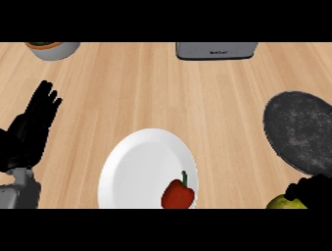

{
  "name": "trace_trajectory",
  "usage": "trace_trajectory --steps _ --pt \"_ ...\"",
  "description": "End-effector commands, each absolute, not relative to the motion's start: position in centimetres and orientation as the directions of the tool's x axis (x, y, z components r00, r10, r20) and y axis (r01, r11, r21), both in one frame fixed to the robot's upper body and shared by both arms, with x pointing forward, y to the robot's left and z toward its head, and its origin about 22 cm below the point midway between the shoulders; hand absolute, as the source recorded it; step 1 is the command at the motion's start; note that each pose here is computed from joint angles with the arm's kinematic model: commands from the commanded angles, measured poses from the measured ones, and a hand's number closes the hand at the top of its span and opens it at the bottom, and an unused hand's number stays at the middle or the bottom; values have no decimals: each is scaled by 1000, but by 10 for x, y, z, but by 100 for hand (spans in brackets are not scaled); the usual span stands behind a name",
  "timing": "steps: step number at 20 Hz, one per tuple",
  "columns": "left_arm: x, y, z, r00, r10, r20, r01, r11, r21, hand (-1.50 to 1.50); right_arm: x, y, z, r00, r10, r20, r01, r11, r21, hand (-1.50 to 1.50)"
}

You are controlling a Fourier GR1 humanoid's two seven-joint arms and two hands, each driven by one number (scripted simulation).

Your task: Pick the pear from the plate and place it in the pan

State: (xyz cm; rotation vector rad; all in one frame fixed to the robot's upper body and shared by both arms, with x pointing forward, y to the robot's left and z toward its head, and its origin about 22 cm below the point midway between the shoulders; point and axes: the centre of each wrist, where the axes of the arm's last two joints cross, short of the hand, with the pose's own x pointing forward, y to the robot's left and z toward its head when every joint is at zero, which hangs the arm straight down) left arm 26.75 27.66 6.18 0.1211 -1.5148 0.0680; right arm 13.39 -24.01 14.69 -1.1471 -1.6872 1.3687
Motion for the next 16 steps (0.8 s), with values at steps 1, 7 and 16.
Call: trace_trajectory --steps 1,7,16 --pt "267 278 58 59 -40 997 -121 992 46 0 130 -244 179 -373 912 169 206 259 -943 150" --pt "270 268 56 54 -32 998 -85 996 37 0 176 -286 185 -309 924 224 257 308 -916 150" --pt "288 258 66 41 -44 998 -55 997 46 0 256 -400 162 -275 916 293 203 353 -913 150"
